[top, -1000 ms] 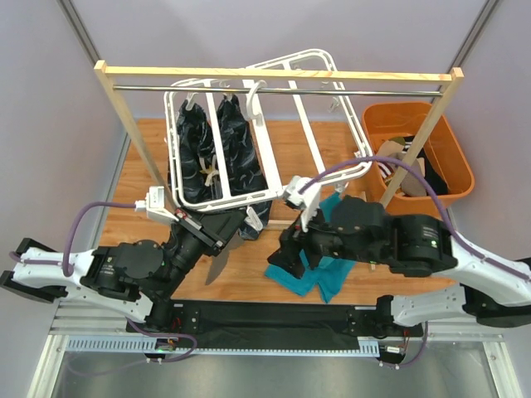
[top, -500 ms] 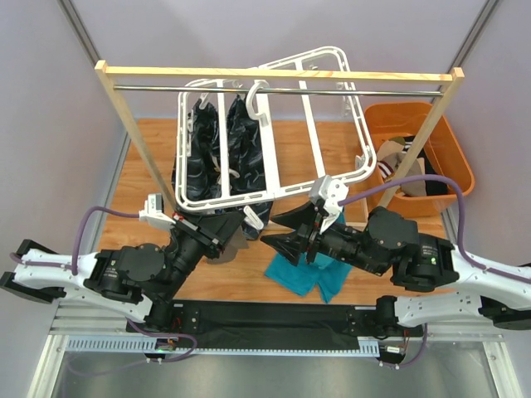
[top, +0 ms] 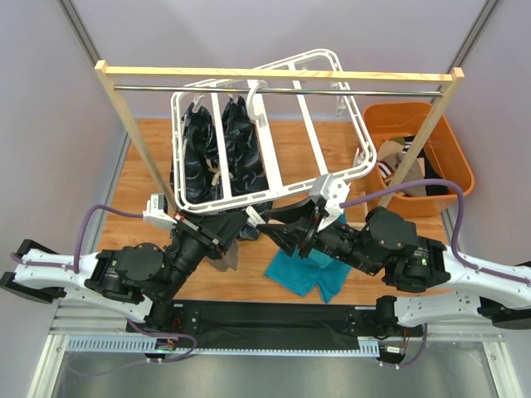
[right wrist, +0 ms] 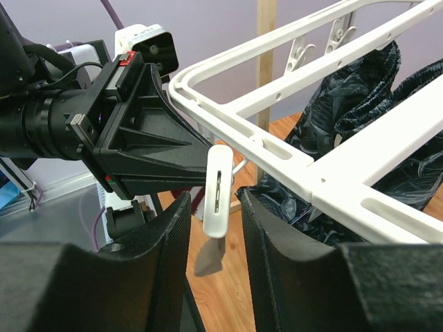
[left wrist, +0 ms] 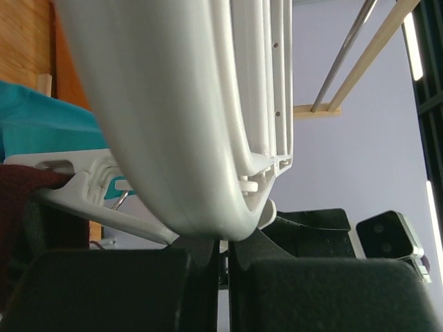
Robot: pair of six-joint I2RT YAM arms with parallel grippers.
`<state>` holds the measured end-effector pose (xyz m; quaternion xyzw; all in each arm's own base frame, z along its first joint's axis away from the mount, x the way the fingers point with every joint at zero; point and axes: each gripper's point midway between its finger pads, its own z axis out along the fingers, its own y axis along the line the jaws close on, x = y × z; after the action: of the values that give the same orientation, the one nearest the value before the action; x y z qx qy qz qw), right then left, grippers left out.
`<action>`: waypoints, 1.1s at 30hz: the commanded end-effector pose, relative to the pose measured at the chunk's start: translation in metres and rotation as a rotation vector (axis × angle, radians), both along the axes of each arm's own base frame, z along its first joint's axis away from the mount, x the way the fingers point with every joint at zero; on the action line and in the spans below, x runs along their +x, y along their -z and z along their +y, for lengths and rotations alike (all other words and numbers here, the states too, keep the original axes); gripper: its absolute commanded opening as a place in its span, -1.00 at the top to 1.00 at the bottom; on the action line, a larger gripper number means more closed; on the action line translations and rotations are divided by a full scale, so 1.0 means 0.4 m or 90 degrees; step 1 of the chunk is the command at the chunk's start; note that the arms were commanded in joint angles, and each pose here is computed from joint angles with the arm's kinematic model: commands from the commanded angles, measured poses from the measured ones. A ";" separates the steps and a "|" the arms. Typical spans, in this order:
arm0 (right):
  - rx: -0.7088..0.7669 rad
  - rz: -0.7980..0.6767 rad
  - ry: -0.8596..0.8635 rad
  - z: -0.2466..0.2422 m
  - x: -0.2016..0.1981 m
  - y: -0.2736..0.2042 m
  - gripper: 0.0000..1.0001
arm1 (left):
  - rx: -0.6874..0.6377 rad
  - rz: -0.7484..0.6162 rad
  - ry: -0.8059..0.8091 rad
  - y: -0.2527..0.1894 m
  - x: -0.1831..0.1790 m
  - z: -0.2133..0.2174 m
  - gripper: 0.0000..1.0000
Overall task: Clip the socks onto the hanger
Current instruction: Open the clamp at the hanger.
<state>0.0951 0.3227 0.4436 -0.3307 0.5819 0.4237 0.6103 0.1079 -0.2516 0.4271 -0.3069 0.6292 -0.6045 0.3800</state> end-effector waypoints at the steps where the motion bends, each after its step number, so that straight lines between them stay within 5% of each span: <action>1: 0.020 -0.011 0.008 0.001 0.004 -0.028 0.27 | -0.006 0.007 0.003 0.006 -0.003 -0.010 1.00; 23: 0.000 0.011 -0.004 0.024 -0.002 0.030 0.36 | -0.009 0.006 0.007 0.002 -0.004 -0.006 1.00; 33: 0.013 0.014 -0.001 0.026 -0.001 0.013 0.69 | -0.009 0.009 0.011 0.007 -0.007 -0.014 1.00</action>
<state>0.0963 0.3319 0.4207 -0.3403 0.5977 0.4127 0.5972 0.1062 -0.2533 0.4296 -0.3077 0.6267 -0.6117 0.3719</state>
